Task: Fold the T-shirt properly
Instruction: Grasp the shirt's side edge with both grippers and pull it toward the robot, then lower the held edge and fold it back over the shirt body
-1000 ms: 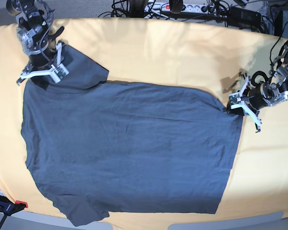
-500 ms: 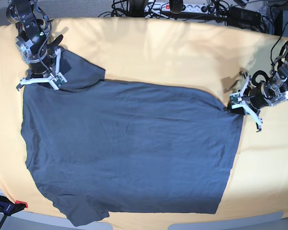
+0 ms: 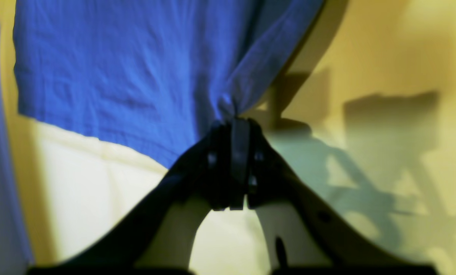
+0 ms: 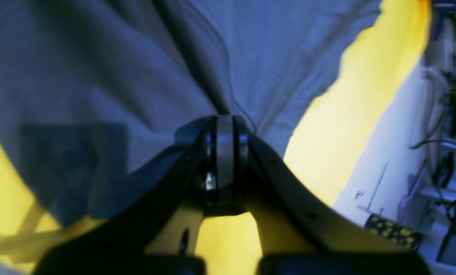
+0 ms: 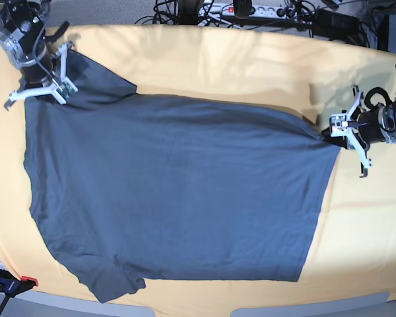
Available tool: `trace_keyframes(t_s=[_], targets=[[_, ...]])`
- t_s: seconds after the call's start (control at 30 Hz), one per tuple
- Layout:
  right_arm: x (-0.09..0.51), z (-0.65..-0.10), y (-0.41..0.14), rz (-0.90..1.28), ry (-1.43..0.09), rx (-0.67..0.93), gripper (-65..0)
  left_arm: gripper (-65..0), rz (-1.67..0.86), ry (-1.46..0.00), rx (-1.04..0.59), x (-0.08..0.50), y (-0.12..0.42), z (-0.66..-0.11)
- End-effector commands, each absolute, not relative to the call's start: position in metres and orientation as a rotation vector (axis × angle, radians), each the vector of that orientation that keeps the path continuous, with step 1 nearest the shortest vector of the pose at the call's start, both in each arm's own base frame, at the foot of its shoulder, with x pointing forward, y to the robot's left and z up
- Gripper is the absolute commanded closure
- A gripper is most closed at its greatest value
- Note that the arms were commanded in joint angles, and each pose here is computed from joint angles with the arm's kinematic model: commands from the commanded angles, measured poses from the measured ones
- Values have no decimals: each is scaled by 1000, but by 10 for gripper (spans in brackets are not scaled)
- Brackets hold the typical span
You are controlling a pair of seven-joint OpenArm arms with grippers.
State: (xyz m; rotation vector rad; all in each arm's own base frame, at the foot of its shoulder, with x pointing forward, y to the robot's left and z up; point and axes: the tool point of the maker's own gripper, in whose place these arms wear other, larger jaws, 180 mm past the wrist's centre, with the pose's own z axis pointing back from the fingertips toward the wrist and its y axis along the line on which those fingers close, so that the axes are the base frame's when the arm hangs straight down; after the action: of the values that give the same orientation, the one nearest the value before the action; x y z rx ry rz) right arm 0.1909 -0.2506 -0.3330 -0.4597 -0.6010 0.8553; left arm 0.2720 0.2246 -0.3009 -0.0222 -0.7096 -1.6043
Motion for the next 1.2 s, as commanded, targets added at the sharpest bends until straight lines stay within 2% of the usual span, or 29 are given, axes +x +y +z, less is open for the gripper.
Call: trace_keyframes(t_s=[0.0, 0.1, 0.23, 0.47, 0.8, 0.87, 1.03, 1.17], targets=[[192, -323, -258, 861, -606, -493, 0, 0, -1618, -715, -13, 274, 229, -286], [178, -323, -267, 864, -566, -501, 0, 0, -1651, -643, -65, 257, 232, -281], [152, -332, -263, 878, -487, -406, 0, 0, -1623, -636, -101, 248, 233, -266], [124, -323, -267, 900, -420, -398, 0, 0, -1634, -600, -160, 223, 224, -245], [88, -319, -277, 919, -312, -377, 0, 0, -1629, -301, -197, 161, 221, -272], [90, -319, -275, 924, -327, -374, 0, 0, -1635, -292, -195, 159, 222, -274], [126, -305, -263, 913, -500, -385, 0, 0, -1666, -297, -147, 166, 226, -273], [161, -289, -254, 908, -639, -397, 0, 0, -1669, -371, -140, 179, 213, -269]])
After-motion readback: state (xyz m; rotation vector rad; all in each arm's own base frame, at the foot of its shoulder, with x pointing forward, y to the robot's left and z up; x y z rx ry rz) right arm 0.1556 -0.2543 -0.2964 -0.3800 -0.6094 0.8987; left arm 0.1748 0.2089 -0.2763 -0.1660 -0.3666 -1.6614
